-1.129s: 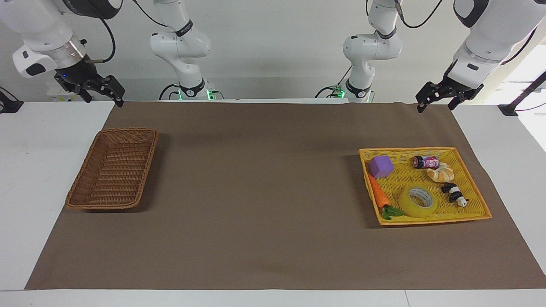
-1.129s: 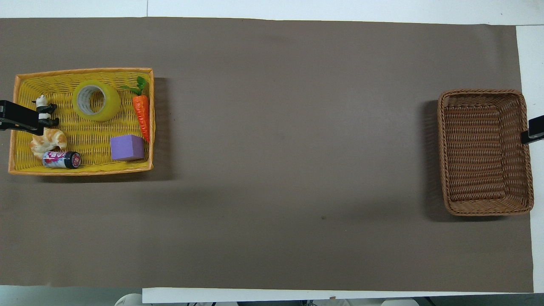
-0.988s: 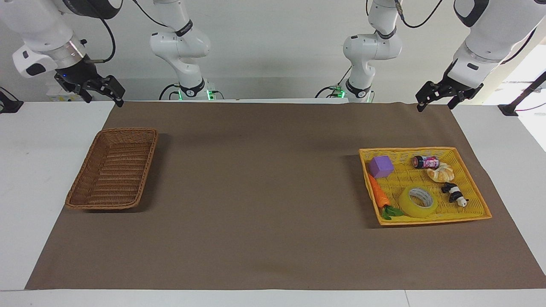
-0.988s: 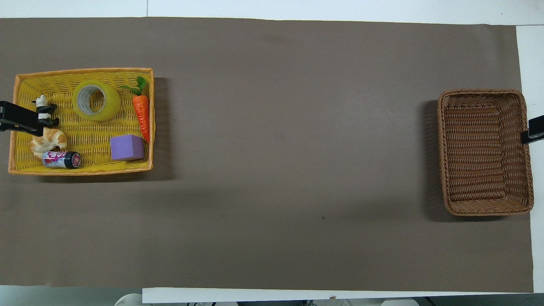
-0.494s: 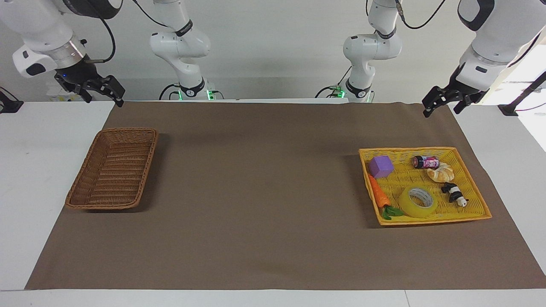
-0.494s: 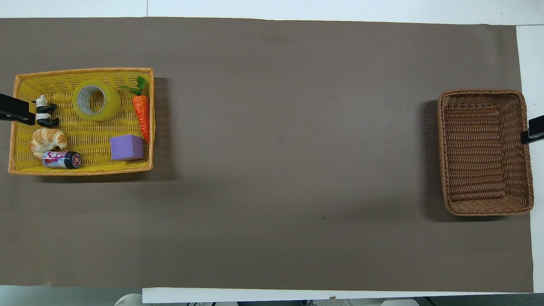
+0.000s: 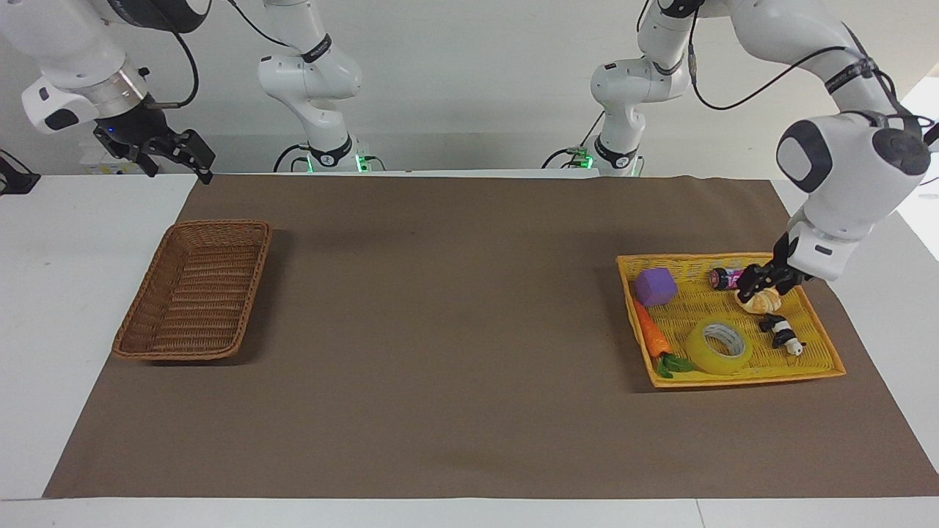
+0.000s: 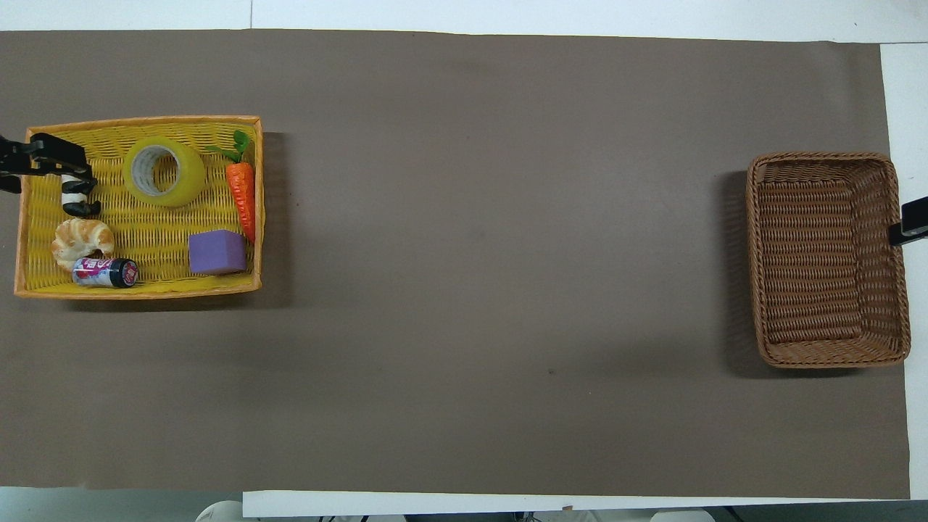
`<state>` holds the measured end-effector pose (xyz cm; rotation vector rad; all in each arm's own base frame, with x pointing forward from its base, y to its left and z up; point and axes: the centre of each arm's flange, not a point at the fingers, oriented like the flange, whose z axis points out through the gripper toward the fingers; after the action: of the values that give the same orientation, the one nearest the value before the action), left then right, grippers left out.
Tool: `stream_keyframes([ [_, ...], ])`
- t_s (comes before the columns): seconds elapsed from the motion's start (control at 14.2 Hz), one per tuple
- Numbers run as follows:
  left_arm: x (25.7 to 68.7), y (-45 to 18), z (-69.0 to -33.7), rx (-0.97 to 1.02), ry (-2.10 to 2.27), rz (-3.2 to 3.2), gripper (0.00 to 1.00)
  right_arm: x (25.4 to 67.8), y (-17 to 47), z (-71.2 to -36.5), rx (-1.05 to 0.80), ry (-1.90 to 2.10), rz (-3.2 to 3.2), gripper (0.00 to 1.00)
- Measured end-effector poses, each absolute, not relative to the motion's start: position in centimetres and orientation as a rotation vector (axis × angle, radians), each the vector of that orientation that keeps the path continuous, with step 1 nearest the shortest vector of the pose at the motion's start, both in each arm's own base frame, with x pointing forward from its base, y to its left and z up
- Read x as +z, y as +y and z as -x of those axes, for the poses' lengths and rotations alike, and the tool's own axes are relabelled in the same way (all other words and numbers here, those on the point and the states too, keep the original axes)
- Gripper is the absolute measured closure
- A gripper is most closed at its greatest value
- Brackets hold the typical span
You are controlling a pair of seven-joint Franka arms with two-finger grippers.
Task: Move tape to another basket
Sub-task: 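Reach the left gripper down to the yellow tape roll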
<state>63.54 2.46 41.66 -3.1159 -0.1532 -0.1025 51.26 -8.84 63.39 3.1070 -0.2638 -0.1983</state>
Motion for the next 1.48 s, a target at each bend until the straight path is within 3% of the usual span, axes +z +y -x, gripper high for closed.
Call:
stream_keyframes([
  [0.21,37.2,6.2,-63.7,-0.153,-0.173,3.110,0.26,63.4,-8.8,-51.3,-0.198,-0.264,-3.107,0.00],
  [0.71,36.1,3.2,-63.9,-0.151,-0.090,3.122,0.25,63.4,-8.8,-51.3,-0.198,-0.264,-3.107,0.00],
  [1.13,32.6,3.9,-63.9,-0.096,0.052,3.121,0.25,63.4,-8.8,-51.3,-0.198,-0.264,-3.107,0.00],
  [1.48,30.5,3.7,-63.4,-0.101,0.066,3.122,0.32,63.4,-8.8,-51.3,-0.198,-0.264,-3.107,0.00],
])
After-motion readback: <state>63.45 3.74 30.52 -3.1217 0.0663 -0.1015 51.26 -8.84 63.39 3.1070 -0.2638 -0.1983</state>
